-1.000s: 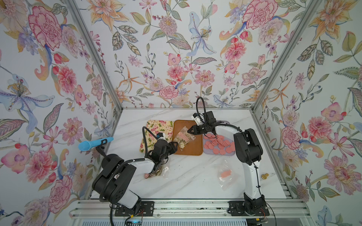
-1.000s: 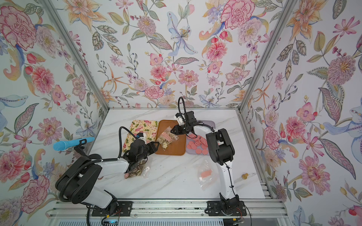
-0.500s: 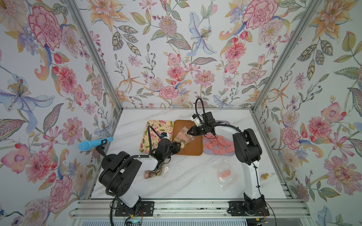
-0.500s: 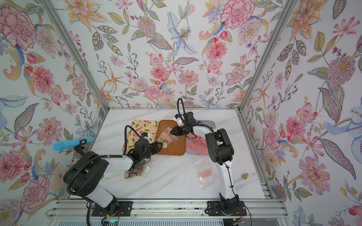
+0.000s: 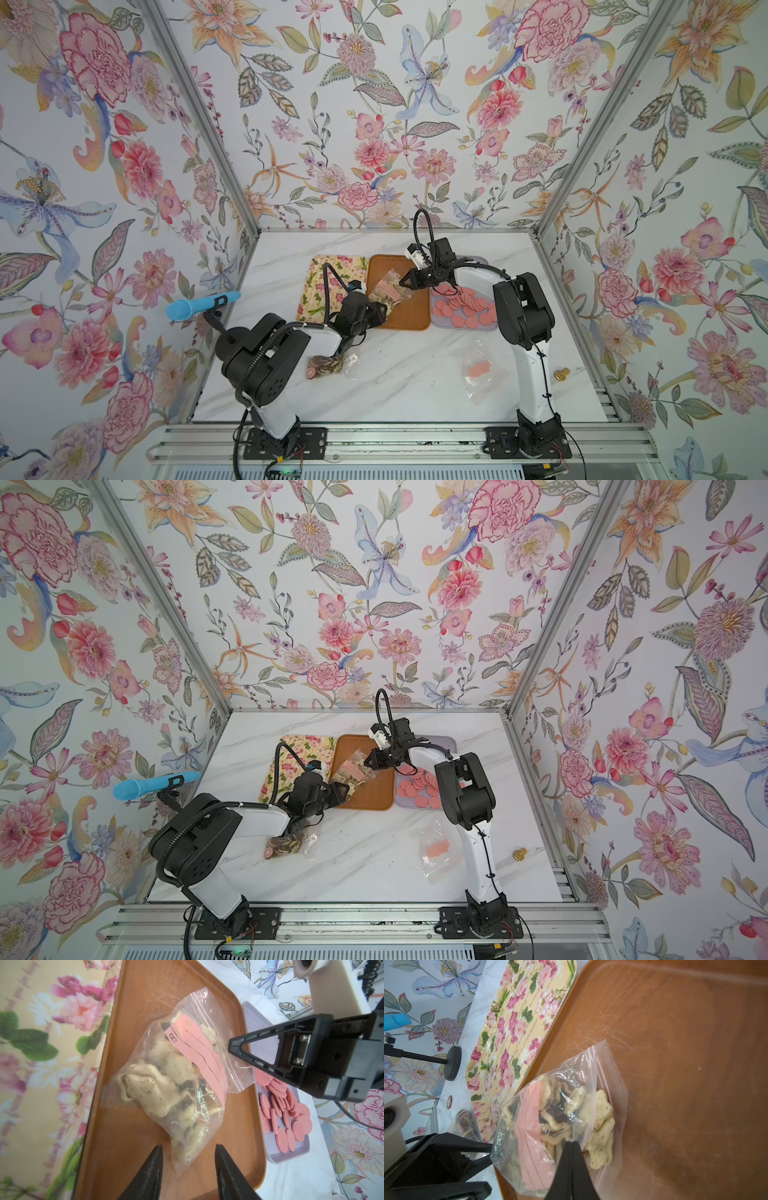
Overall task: Pour cookies out of the ziploc bag
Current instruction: 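Pour the cookies out of the ziploc bag onto the tray.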
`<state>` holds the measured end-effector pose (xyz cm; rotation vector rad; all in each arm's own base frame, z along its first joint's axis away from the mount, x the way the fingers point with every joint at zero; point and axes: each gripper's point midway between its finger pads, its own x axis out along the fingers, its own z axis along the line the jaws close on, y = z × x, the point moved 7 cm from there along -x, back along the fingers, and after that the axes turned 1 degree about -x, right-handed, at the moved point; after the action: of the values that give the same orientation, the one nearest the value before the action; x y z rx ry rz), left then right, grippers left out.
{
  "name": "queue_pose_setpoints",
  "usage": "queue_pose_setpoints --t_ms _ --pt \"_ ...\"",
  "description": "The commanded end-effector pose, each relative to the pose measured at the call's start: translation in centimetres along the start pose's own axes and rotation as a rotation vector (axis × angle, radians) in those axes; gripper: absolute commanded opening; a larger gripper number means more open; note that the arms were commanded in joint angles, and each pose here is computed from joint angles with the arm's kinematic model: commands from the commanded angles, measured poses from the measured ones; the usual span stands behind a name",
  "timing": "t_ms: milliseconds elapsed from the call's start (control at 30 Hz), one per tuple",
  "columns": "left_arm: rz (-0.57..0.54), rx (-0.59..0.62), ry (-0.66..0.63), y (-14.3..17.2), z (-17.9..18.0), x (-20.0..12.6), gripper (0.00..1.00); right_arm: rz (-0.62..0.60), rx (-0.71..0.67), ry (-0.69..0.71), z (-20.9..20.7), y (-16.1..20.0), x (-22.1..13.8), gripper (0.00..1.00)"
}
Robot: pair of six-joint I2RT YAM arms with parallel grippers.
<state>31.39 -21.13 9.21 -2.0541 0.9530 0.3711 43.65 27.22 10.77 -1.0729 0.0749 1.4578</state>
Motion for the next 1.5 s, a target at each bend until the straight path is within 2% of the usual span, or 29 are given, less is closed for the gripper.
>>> queue_pose_setpoints --t_ms 0,100,167,400,633,800,1133,1467 --pt "0.006 0.021 -0.016 0.2 0.0 0.6 0.43 0.021 -0.007 -0.007 0.1 0.2 0.6 0.00" --pt "0.007 0.023 -0.019 0.3 0.1 0.7 0.41 0.019 -0.007 -0.011 0.2 0.2 0.4 0.00" --pt "0.010 0.027 -0.016 0.3 0.1 0.8 0.36 0.018 -0.006 -0.016 0.2 0.1 0.4 0.00" --pt "-0.009 0.046 0.036 0.0 -0.6 0.7 0.00 0.013 -0.006 -0.023 0.4 -0.1 0.2 0.00" --pt "-0.028 0.095 0.052 -1.0 -1.6 -0.3 0.00 -0.015 0.007 -0.041 0.1 -1.0 -0.6 0.00" --pt "-0.048 0.128 0.060 -3.1 -3.4 -1.4 0.00 -0.045 0.041 -0.051 -0.8 -1.7 -1.1 0.00" --pt "-0.068 0.065 0.097 -6.2 -6.6 -2.9 0.00 -0.103 0.142 -0.098 -2.7 -2.1 -1.2 0.00" --pt "-0.102 0.086 0.057 -9.1 -8.6 -1.2 0.00 -0.078 0.189 -0.100 -3.9 -0.7 0.0 0.00"
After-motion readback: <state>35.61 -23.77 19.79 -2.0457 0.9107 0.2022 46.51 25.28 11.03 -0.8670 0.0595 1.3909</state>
